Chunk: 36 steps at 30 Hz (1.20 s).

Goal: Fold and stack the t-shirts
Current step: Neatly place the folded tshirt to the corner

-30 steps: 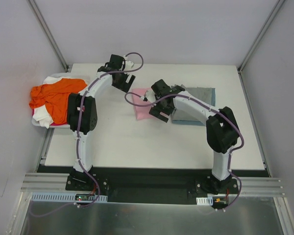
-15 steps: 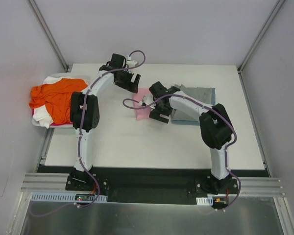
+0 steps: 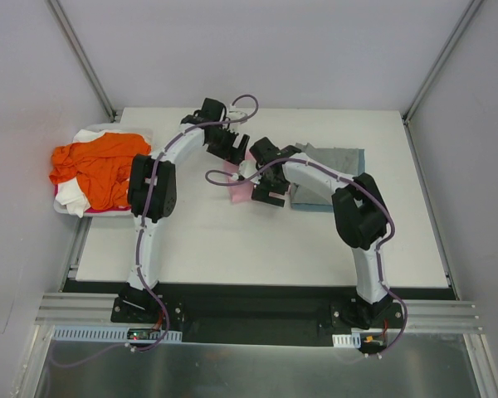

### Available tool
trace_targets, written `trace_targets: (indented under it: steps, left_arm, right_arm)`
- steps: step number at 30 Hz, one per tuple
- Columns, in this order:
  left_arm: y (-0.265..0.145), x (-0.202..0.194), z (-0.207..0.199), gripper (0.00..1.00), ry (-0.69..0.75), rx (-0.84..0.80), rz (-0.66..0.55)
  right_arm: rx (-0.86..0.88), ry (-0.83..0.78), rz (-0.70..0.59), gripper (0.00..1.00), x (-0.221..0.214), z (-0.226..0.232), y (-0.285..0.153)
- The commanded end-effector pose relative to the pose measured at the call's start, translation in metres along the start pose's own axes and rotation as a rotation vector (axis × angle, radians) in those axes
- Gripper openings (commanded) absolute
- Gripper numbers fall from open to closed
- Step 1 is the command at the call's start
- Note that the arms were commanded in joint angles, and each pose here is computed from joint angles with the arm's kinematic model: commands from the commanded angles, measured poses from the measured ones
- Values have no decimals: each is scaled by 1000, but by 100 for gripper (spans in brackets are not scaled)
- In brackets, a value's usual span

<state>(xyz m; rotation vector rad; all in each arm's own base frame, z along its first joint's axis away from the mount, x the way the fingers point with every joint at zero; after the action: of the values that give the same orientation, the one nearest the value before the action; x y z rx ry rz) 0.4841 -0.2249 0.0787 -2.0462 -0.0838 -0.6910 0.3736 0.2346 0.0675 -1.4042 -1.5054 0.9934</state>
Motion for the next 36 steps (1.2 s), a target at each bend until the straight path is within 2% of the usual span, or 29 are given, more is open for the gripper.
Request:
trace_targets:
  steps: [1,7,15,32,36]
  left_arm:
    - [-2,4,-6,89,9,11,1]
    - [-6,8,6,88,27,92,-13]
    - [-5,7,11,89,36,115,-11]
    - [13,-20,12,89,-8,74,67]
    - [15,-28,2,89,-50,16,99]
  right_arm:
    - [0,-37,-29,97,7,-9,-3]
    - [9,-40,-23,97,4,-7,-4]
    - [18,-42,-19,97,2,-5,-2]
    - [2,-65,-19,97,-2,-15,5]
    - [-3,-69,-28,97,-1,-17,1]
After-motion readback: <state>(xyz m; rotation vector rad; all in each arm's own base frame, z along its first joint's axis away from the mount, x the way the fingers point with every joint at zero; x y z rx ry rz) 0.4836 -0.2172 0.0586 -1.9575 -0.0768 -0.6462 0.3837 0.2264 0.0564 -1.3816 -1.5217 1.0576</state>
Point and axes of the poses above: each gripper's point midway between its finger pads, its own y axis out along the fingers, its own z axis along the line the jaws close on, x = y × z, the point moved 1 cm from there along -y, back along the fingers, and after that the axes turned 12 degrees about -y, right-handed, at the moved point
